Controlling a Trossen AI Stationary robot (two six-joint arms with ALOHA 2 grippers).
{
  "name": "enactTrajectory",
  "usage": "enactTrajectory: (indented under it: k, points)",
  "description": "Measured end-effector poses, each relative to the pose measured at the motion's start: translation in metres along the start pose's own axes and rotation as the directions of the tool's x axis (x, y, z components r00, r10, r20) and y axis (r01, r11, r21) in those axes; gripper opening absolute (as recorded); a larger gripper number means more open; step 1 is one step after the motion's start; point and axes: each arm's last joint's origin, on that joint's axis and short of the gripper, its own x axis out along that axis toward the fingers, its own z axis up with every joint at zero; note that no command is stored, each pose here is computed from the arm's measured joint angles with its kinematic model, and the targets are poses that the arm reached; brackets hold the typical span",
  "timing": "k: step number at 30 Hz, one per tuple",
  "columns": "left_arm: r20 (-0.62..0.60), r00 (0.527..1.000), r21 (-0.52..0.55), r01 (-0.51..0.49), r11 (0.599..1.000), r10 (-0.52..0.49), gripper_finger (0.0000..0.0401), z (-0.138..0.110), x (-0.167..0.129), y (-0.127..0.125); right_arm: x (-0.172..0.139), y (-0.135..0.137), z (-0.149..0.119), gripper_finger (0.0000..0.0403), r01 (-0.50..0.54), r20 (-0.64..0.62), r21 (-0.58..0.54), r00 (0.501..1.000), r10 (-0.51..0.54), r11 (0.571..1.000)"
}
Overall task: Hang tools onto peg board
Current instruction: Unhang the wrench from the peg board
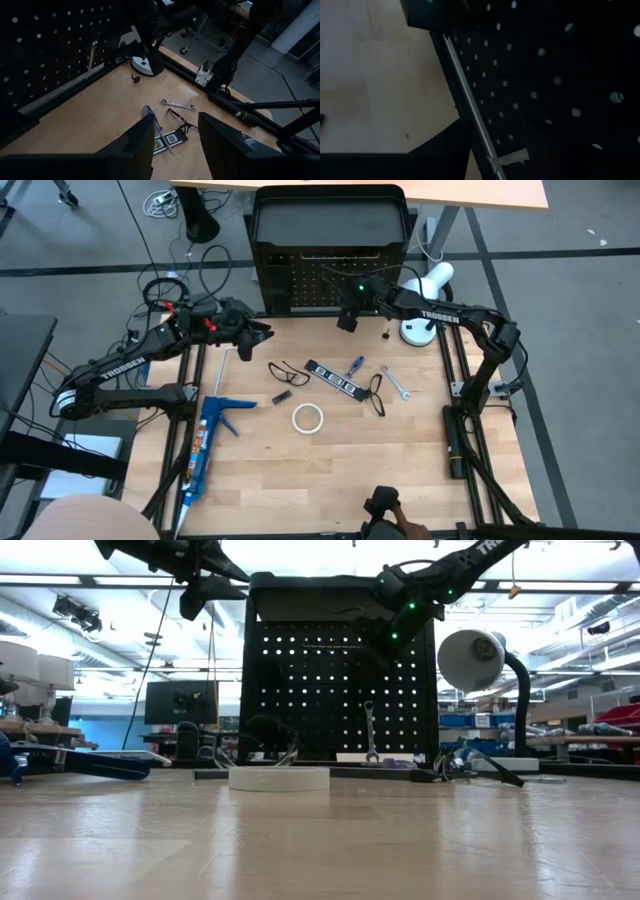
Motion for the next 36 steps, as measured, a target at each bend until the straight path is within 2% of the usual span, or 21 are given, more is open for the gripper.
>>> enactTrajectory:
  k: [8,12,16,21,24,36]
  points:
    - [0.008,1.0,0.002,0.002,1.0,-0.002,0.0156,0.001,0.0,0.0,0.003,-0.012,-0.006,0.0217,0.017,-0.011,0.018,1.0,-0.017,1.0]
    - [0.01,1.0,0.002,-0.003,1.0,0.003,0.0156,0.001,0.0,0.0,0.01,-0.012,-0.008,0.0215,-0.027,-0.033,0.018,0.999,0.027,0.999]
    - [0.01,1.0,-0.001,-0.005,1.0,0.005,0.0156,0.001,0.0,0.0,0.015,-0.009,0.005,0.0213,-0.009,-0.009,-0.036,1.0,0.009,0.999]
    - [0.008,1.0,-0.006,-0.006,1.0,0.006,0.0156,0.001,0.0,0.0,0.015,-0.017,0.005,0.0212,0.004,-0.016,-0.004,1.0,-0.004,1.0]
    - [0.009,1.0,-0.002,-0.006,1.0,0.006,0.0156,0.001,0.0,0.0,0.016,-0.018,-0.001,0.0209,-0.04,-0.051,0.01,0.998,0.04,0.999]
    - [0.012,1.0,-0.001,-0.011,1.0,0.011,0.0156,0.001,0.0,0.0,0.016,-0.021,-0.003,0.0203,-0.048,-0.053,0.007,0.997,0.049,0.999]
